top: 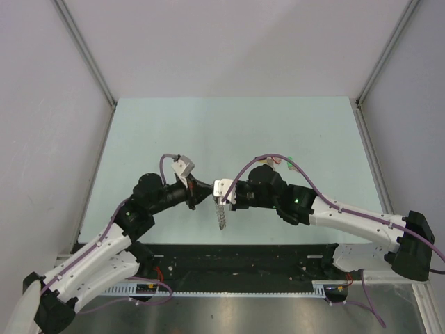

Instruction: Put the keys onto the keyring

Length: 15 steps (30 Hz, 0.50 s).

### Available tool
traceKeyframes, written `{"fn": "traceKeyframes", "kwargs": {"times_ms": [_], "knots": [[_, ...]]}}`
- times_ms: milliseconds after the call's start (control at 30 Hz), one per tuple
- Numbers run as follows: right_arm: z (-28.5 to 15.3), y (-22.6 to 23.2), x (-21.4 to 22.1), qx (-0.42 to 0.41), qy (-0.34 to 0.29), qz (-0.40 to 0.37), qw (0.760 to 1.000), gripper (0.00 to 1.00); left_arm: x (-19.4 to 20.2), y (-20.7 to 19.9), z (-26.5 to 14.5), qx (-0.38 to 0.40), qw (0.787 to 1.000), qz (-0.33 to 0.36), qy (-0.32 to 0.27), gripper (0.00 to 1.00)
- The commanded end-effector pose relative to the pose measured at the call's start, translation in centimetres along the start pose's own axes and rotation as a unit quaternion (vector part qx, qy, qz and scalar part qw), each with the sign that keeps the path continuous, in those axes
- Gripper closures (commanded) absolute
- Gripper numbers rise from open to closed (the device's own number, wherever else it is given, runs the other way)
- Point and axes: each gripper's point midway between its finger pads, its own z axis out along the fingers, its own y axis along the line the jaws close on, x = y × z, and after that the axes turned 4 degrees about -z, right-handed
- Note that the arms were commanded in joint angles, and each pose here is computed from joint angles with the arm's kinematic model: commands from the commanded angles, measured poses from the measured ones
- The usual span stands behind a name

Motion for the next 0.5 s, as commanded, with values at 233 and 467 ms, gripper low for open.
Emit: {"fn": "traceKeyframes", "kwargs": {"times_ms": [233,467], "knots": [[0.4,0.4,-2.3,-0.013,-0.037,0.0,0.999,1.0,-5.8,-0.1,-0.9,-0.019,0.981,-0.042,-0.189,1.0],[0.5,-0.1,-2.0,-0.002,-0.033,0.0,0.999,1.0,-6.2,-1.3,-1.5,0.019,0.968,-0.07,-0.242,1.0]]}}
